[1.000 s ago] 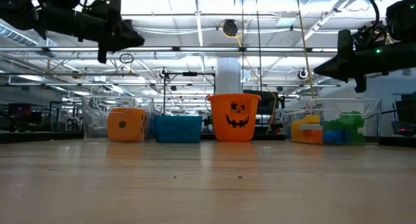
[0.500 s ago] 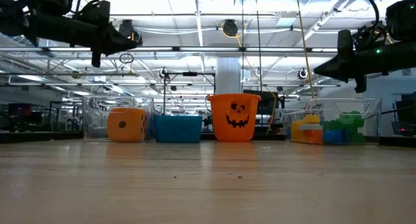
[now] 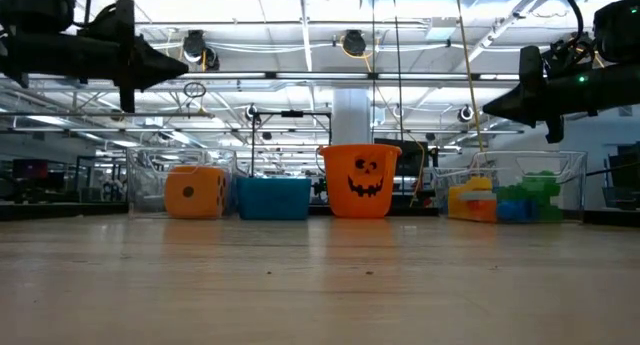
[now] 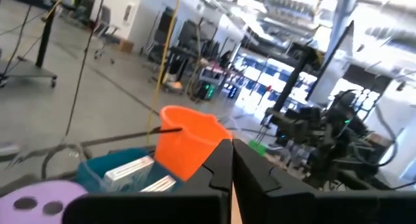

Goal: Pick & Place Toys
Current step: Return to Home Position

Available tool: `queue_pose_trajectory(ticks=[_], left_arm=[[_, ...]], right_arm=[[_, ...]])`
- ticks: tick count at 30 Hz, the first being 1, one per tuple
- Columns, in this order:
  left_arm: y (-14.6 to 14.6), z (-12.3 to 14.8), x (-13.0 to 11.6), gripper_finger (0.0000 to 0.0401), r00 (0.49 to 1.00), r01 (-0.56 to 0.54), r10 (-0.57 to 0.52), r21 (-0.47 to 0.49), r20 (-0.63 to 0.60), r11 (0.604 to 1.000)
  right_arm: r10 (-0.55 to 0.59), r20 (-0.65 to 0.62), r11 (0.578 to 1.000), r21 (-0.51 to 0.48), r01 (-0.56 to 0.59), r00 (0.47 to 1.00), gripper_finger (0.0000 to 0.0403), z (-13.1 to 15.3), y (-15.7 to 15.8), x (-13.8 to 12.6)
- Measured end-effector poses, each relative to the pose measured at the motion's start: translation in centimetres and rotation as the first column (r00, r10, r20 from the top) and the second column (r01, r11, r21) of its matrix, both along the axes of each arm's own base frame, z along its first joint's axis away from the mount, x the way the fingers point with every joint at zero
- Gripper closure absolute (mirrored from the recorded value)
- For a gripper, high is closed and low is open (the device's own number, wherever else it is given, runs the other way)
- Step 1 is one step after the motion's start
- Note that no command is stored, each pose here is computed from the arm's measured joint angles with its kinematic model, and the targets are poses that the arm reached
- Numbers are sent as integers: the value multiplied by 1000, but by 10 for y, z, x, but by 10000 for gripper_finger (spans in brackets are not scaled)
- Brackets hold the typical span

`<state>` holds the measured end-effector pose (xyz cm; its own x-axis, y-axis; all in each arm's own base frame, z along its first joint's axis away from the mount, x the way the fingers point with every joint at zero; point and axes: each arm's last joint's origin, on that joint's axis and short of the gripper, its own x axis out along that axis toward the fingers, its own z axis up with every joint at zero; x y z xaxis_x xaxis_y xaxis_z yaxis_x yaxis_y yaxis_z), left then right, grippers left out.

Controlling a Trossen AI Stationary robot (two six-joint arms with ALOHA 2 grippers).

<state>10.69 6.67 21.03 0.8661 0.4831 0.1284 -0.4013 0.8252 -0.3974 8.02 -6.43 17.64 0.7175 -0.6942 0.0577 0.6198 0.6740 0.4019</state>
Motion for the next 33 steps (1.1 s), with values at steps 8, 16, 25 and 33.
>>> queue_pose_trajectory(ticks=[8, 16, 25, 33], left_arm=[[-5, -1, -7, 396, 999, 24, -22, 38, -43, 999], [-10, -8, -11, 385, 987, 70, -53, 109, -154, 992], [-13, -18, -16, 383, 963, 76, -46, 105, -265, 992], [-13, -20, -18, 387, 951, 43, 8, 157, -310, 987]], right_arm=[[0, 0, 1000, 0, 0, 1000, 399, 0, 0, 0], [0, 0, 1000, 0, 0, 1000, 398, 0, 0, 0], [0, -1, 1000, 0, 0, 1000, 399, 0, 0, 0], [0, -1, 1000, 0, 0, 1000, 399, 0, 0, 0]])
